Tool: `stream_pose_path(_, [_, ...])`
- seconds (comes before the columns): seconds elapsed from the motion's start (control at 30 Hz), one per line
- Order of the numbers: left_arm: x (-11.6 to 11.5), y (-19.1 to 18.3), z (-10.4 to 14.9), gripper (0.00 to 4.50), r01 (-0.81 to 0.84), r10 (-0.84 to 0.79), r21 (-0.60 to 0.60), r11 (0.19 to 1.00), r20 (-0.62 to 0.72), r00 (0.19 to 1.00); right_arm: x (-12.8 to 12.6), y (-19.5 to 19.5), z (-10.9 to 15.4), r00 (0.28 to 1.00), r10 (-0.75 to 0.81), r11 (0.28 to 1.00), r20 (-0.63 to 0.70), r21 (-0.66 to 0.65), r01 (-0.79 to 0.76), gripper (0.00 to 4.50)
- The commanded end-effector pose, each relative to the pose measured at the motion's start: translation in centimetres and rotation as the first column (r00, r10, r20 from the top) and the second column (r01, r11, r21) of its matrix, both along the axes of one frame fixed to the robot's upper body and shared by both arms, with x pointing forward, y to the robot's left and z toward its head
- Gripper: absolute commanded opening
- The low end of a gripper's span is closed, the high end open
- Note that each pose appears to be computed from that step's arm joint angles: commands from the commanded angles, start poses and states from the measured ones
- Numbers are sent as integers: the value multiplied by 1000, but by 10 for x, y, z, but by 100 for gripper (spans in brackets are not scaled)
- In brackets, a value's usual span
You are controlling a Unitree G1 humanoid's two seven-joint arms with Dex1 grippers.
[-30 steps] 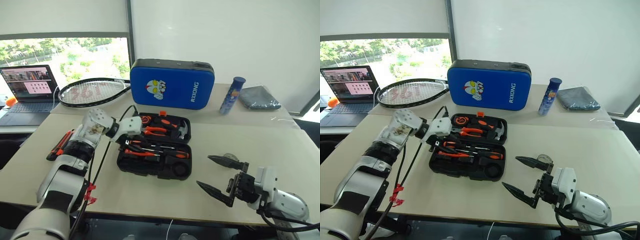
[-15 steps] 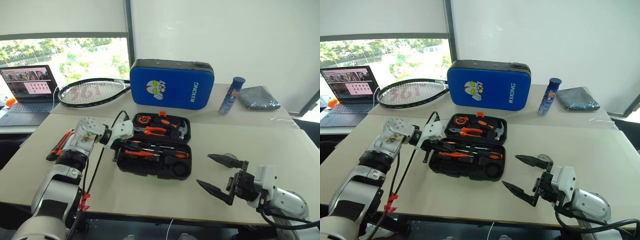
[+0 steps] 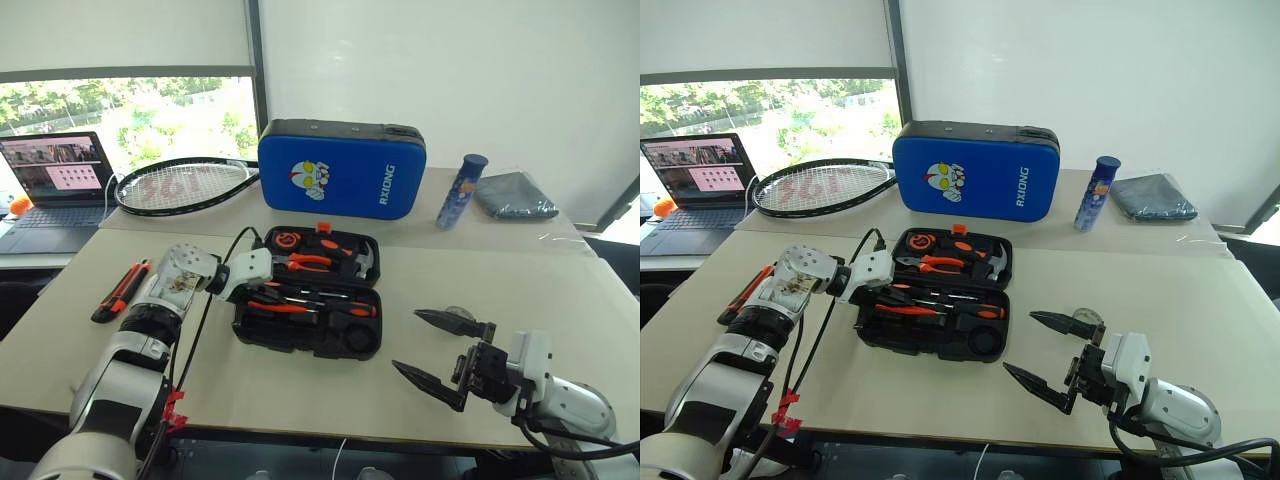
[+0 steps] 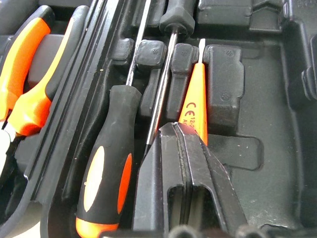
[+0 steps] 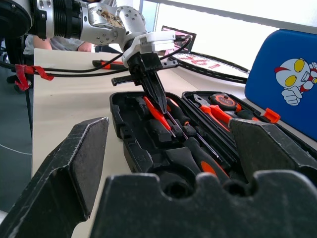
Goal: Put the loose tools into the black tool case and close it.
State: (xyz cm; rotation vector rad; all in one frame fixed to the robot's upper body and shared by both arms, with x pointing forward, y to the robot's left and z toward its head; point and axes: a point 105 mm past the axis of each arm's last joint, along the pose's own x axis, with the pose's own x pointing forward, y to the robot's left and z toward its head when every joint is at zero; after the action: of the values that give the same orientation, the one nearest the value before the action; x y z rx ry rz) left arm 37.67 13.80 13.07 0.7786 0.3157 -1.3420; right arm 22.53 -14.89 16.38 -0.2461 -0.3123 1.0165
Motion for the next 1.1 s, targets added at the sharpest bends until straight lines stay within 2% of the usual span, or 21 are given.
stream_pose_path(0.03, [-13,4,-28,1,20,-15,70,997,-80,997,-2,0,5,1000,0,1000,27,-2,0,450])
stream_pose_path(0.27, [-14,6,-30,1,-14,18,62,998,-60,998,2,-1,3,999,-2,1000,36,-14,2,450])
stream_pose_path(0.4, [-9,12,-26,1,-80,80,16,997,-47,996,4,0,3,999,1,1000,41,-13,0,450])
stream_pose_path(0.53, [-6,23,19,1,-151,149,-258,954,-25,988,7,-1,9,998,18,1000,53,-2,-17,450])
stream_pose_path(0.63, [-20,45,40,1,-192,189,-371,908,-44,981,7,-1,10,999,40,999,28,18,-41,450])
stream_pose_path(0.73, [-41,71,47,60,-252,266,-459,852,-33,963,5,1,9,998,67,997,12,34,-68,450])
stream_pose_path(0.83, [-69,110,43,166,-385,440,-537,750,-30,898,6,4,7,996,92,995,6,36,-92,450])
stream_pose_path(0.93, [-101,162,38,276,-548,683,-620,562,-27,730,8,8,7,993,117,992,13,42,-118,450])
stream_pose_path(0.97, [-112,179,36,323,-581,753,-644,498,-12,658,8,9,7,992,123,991,13,49,-124,450])
stream_pose_path(1.0, [-126,196,31,349,-622,819,-670,405,-38,573,9,10,8,991,128,991,29,46,-129,450])
stream_pose_path(1.03, [-138,209,27,400,-651,865,-679,339,-47,499,9,11,8,991,133,989,33,53,-135,450])
stream_pose_path(1.1, [-167,237,12,449,-706,938,-683,188,-87,334,10,12,10,989,137,988,47,62,-140,450])
